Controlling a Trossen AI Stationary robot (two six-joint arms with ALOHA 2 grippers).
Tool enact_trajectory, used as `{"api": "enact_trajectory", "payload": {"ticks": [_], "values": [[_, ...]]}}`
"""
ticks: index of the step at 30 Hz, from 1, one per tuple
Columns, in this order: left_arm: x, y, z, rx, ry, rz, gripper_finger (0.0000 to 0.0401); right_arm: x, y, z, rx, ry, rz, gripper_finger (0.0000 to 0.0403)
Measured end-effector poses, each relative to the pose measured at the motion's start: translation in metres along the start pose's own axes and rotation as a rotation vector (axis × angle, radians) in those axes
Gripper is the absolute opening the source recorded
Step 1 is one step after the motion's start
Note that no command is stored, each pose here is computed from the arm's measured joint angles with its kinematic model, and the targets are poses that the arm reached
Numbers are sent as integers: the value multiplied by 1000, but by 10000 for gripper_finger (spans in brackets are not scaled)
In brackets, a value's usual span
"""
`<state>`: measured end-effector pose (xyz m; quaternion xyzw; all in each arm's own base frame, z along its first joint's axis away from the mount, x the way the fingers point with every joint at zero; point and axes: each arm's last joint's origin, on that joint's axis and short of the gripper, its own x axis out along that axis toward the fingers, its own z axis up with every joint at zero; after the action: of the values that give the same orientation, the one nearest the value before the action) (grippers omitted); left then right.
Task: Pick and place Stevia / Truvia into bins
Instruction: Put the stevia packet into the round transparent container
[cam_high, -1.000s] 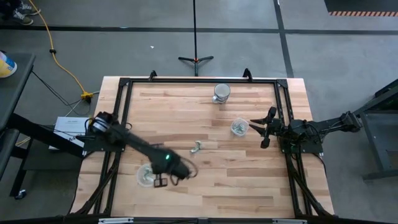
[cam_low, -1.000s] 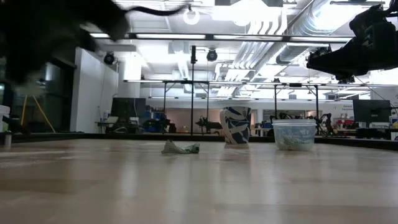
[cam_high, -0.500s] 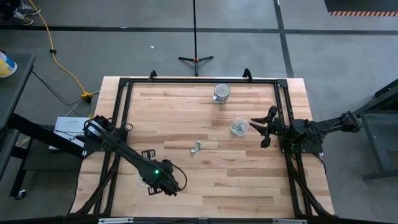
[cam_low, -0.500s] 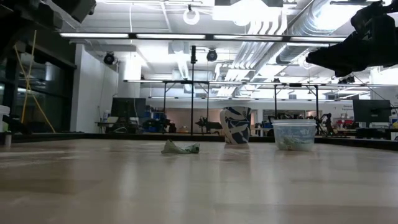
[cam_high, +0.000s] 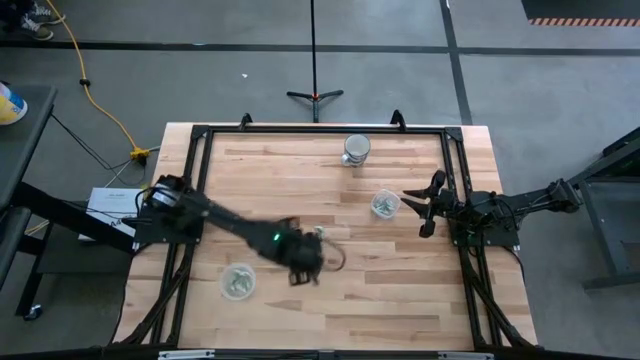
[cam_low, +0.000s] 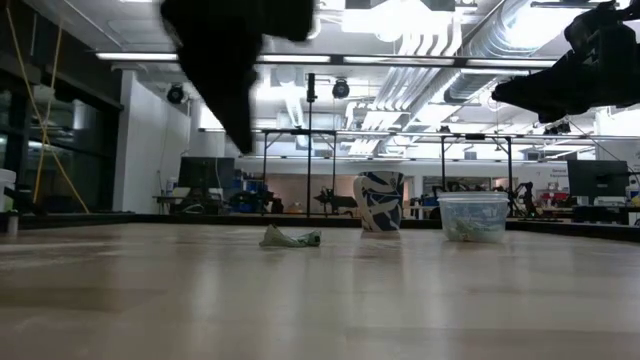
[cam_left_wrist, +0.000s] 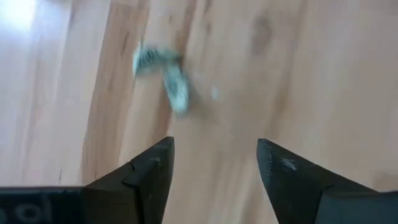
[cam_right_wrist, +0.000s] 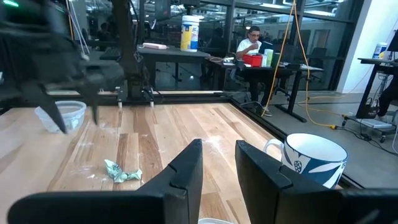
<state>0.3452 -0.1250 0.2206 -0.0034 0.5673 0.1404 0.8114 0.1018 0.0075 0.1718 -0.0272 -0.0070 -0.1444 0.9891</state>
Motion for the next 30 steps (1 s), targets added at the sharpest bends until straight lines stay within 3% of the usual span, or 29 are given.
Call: {"api": "enact_trajectory", "payload": {"ticks": [8,11,26,30], "values": [[54,46,23,57,10,-199,254,0,0,-2,-23,15,2,87],[63,55,22,72,33,-202,248,0,0,-2,-26,18,2,87],[107,52,22,95,105,-214,241,1,1,-2,-27,20,6,87],[108,52,21,117,115,-226,207,1,1,-1,-25,15,8,87]]}}
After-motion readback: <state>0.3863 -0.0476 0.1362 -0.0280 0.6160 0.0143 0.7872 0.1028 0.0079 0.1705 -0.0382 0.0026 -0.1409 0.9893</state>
